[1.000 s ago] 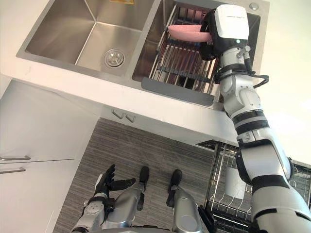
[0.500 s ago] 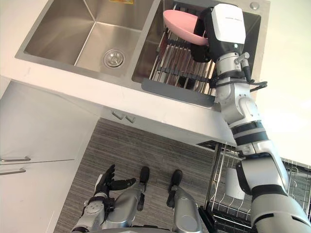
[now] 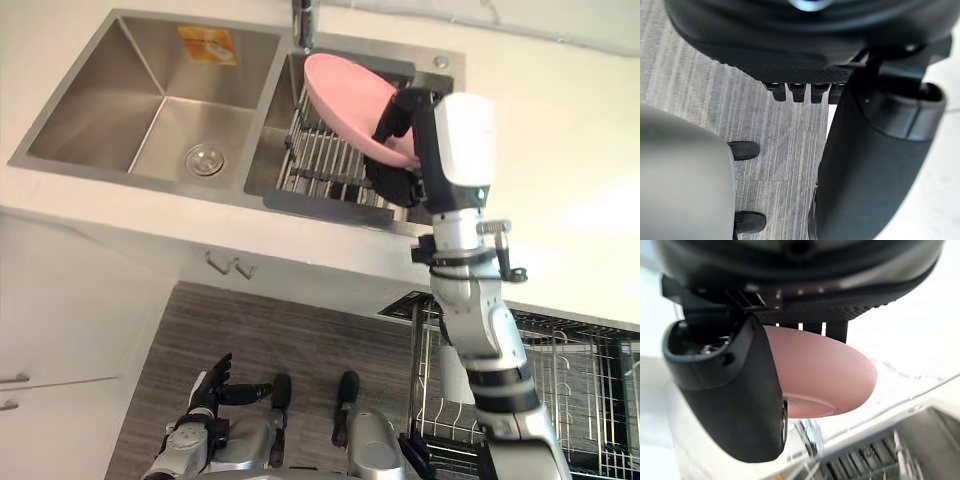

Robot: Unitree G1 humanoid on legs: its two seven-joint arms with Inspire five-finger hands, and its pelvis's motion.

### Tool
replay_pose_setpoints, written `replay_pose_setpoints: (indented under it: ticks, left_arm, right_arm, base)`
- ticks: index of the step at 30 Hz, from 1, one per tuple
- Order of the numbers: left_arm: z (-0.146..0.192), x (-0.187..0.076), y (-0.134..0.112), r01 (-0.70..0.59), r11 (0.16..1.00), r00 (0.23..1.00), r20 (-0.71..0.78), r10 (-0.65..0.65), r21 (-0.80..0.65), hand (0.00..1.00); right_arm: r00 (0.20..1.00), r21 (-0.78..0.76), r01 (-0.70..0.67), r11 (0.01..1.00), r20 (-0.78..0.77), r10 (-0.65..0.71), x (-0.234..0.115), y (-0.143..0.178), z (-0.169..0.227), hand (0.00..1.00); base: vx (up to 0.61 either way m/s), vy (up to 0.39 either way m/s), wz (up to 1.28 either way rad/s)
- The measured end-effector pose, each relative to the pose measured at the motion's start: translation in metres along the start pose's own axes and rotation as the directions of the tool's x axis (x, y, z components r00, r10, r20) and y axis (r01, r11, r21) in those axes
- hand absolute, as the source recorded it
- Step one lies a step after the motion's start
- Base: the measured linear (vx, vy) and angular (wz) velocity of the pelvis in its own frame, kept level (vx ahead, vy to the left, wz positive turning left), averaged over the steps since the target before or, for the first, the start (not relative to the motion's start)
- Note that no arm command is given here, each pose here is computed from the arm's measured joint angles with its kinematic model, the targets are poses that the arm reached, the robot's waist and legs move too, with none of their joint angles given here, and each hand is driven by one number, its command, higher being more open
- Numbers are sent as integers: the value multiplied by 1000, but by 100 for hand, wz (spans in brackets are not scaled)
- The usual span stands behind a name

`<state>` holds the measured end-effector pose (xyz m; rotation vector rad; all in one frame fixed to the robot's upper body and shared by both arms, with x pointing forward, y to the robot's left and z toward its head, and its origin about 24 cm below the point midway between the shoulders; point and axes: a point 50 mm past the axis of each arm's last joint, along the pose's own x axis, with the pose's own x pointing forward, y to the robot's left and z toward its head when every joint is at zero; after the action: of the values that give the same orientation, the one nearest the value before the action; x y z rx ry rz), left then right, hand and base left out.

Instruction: Walk over to the sink, pick up the cup, carry it to the dishwasher, place the cup inside the dishwasher, then close the dishwasher door

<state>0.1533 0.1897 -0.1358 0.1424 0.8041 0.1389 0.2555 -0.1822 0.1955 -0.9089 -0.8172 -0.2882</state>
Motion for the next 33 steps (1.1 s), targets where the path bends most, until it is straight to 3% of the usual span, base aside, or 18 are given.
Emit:
replay_pose_setpoints:
  ticks: [8, 19, 27, 33]
  left_arm:
    - [-18, -5, 0, 11, 999, 998, -62, -8, 42, 100]
    - [-31, -11, -4, 27, 998, 994, -109, -20, 63, 100]
    - [-35, -12, -8, 47, 995, 992, -123, -36, 89, 100]
    - [-39, -13, -8, 51, 994, 989, -140, -38, 93, 100]
  right_arm:
    - [994, 112, -55, 992, -84, 65, -52, 0, 11, 0]
    - [975, 128, -103, 986, -185, 125, -82, 1, 10, 0]
    - [973, 87, -96, 992, -200, 112, -88, -9, 10, 0]
    - [960, -33, -90, 995, -270, 78, -99, -26, -4, 0]
  base:
    - [12, 8, -9]
    - [-16, 3, -9]
    - [-7, 7, -18]
    - [-12, 11, -33]
